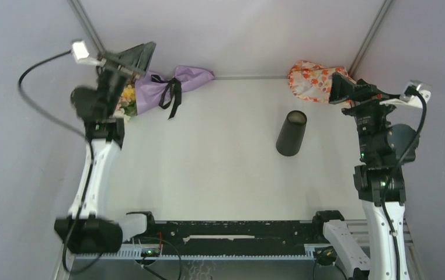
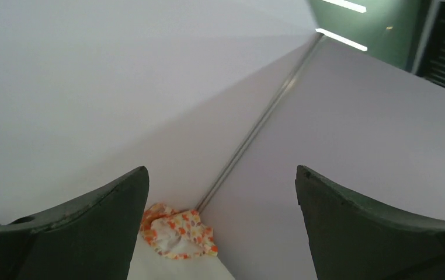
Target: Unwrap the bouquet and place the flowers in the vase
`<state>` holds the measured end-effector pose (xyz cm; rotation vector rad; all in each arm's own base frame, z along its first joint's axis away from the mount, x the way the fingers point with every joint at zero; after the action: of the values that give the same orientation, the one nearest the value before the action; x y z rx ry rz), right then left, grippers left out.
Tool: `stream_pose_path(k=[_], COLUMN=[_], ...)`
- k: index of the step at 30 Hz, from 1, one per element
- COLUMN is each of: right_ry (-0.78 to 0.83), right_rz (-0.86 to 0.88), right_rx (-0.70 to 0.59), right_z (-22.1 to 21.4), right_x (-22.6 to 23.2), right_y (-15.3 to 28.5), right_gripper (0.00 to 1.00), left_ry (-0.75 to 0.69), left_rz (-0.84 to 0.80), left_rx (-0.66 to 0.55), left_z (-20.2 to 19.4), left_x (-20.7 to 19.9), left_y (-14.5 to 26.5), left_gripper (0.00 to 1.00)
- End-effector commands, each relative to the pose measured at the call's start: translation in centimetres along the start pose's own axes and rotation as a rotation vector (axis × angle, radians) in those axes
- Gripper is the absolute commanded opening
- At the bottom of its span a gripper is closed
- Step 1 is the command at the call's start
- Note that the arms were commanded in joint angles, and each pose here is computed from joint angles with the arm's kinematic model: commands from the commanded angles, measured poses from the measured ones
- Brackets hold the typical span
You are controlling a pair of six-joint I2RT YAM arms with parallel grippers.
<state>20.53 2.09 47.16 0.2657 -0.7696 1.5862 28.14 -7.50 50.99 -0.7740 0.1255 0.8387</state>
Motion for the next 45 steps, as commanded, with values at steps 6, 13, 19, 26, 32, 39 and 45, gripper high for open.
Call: stream_pose_path(k=[6, 13, 19, 26, 32, 39, 45], right_ry=[-0.032, -0.065, -0.056, -0.082, -0.100, -0.102, -0.104], right_rz=[-0.005, -0.037, -0.069, -0.082, -0.074, -0.063, -0.069], right_rx=[0.187, 0.256, 0.287, 0.315, 0.342, 0.358, 0.378], right_z=[-3.8, -6.4, -7.5, -8.7, -9.6, -10.3, -11.1], right_x=[-1.8, -3.6, -4.7, -5.6, -5.9, -6.2, -6.7], right_y=[-4.0, -5.6, -5.5, -5.6, -5.5, -5.4, -5.5], right_gripper=[1.00, 1.00, 1.00, 1.00, 1.00, 1.00, 0.99], left_ry=[-0.310, -0.434, -0.415, -0.372, -0.418, -0.418, -0.357], left_rz=[0.761, 0.944, 0.950, 0.983, 1.058, 1.208, 1.258], left_rx=[0.490, 0.853, 0.973, 1.046, 1.046, 0.952, 0.908], left_z=[-5.9, -12.0, -16.2, -20.4, -22.8, -22.2, -21.6], left_x=[17.0, 26.2, 30.3, 33.8, 37.3, 40.7, 42.8], left_y=[-5.9, -5.6, -2.6, -0.9, 0.3, 1.7, 2.9], left_gripper=[1.00, 1.00, 1.00, 1.00, 1.00, 1.00, 1.00])
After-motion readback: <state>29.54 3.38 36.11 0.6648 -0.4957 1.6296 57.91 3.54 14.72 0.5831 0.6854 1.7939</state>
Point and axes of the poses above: each gripper's point midway between its finger pads, its own y axis back along the fingers, its own x axis along the line the jaws close on, z = x × y, the point moved 6 cm from there along y, back along the fingers, and after that the axes turned 9 degrees about -y, right-handed, at the moved point
